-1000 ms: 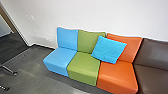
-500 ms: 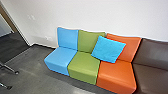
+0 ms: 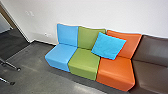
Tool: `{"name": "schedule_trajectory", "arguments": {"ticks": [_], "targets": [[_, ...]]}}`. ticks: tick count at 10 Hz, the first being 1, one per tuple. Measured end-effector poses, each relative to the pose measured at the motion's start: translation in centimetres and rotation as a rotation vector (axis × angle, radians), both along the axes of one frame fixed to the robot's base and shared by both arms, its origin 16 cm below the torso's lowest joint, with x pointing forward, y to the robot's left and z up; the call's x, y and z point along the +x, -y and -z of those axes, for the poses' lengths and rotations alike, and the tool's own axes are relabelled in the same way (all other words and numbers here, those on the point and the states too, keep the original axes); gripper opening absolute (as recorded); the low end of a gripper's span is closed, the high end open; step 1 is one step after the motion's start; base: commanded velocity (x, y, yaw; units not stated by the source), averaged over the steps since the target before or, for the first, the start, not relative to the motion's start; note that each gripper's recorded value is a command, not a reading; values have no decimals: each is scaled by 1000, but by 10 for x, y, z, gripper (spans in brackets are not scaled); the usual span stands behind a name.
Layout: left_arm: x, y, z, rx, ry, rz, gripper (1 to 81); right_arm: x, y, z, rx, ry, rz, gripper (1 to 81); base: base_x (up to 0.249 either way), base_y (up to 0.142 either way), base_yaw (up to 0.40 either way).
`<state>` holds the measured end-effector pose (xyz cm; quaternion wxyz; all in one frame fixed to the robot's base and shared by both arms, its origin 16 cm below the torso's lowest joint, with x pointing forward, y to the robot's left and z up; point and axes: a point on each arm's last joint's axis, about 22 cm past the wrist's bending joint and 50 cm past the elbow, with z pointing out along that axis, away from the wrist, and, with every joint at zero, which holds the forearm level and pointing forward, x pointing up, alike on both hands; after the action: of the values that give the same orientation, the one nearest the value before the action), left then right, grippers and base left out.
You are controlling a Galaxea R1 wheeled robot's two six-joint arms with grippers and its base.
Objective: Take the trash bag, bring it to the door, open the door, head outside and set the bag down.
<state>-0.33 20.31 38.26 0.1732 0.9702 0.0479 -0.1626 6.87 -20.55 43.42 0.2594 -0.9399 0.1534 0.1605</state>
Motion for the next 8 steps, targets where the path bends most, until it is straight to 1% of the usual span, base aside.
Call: {"name": "schedule_trajectory", "arguments": {"ticks": [1, 2, 3, 5, 6, 8], "targets": [[-2, 1, -4, -1, 12, 1, 10, -6, -4, 2, -11, 12, -4, 811, 0, 0, 0], [3, 1, -7, 0, 36, 2, 10, -4, -10, 3, -16, 39, -7, 811, 0, 0, 0], [9, 1, -10, 0, 61, 1, 10, -4, -18, 1, -17, 65, -8, 811, 0, 0, 0], [14, 1, -17, -1, 105, 8, 10, -14, -30, -9, -7, 94, -14, 811, 0, 0, 0], [13, 1, -20, -1, 123, 9, 10, -14, -27, -12, -11, 116, -19, 811, 0, 0, 0], [13, 0, -25, 6, 154, 13, 10, -7, -22, -17, -22, 164, -24, 811, 0, 0, 0]]}}
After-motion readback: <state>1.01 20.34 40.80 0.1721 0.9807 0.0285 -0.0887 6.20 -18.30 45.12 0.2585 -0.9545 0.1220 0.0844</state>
